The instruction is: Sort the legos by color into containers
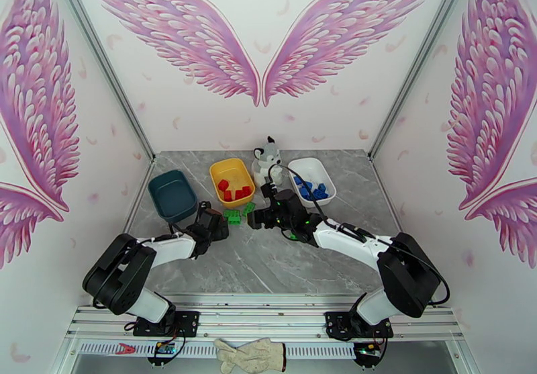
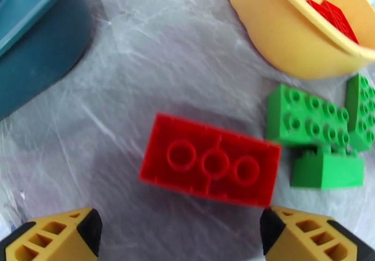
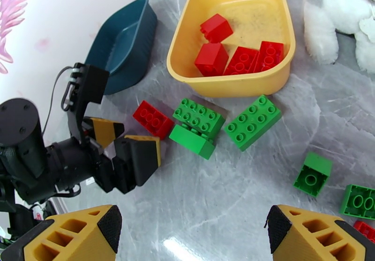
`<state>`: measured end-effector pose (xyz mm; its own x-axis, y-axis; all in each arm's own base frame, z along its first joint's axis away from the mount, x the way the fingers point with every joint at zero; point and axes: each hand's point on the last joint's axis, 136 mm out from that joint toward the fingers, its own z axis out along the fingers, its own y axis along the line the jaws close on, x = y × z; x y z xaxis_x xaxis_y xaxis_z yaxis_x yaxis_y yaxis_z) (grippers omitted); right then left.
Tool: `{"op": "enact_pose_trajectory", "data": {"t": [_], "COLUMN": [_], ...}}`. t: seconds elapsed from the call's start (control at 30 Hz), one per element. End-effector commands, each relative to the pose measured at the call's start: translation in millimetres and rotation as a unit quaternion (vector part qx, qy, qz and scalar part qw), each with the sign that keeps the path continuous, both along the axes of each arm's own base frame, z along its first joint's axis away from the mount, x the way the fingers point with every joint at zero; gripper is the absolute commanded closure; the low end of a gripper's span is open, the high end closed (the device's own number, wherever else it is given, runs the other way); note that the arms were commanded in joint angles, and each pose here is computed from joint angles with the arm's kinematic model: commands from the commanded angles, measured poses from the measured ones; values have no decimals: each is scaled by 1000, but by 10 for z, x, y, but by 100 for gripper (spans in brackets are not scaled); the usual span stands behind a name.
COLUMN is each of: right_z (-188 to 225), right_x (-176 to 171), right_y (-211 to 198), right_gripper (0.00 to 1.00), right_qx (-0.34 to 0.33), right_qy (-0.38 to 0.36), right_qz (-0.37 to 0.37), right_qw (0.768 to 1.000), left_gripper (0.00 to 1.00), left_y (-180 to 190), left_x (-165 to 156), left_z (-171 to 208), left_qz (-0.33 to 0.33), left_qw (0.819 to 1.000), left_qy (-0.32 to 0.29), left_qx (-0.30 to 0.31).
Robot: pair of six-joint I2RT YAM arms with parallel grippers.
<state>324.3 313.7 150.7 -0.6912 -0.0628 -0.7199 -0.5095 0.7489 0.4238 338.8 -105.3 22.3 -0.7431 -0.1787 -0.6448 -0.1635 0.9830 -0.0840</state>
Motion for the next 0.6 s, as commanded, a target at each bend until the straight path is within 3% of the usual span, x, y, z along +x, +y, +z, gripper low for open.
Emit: {"op": "enact_pose_trajectory", "data": {"t": [0.0,0.57], "right_z": [49,33], "right_x": [31,44], "right_y": [1,-11], "right_gripper": [12,12], "right_qx": [-9,-15], "right_qy": [-10,-12], "right_qz": [-3,-6], "right_qw": [1000,1000], "left_gripper": [10,32], "left_y": [-49,-159], "left_x": [201,497], "left_z": [75,27], "left_qz": [-6,-17], "left_qw": [1000,1000], "left_qy": [-11,2], "left_qx": [-10,1]}}
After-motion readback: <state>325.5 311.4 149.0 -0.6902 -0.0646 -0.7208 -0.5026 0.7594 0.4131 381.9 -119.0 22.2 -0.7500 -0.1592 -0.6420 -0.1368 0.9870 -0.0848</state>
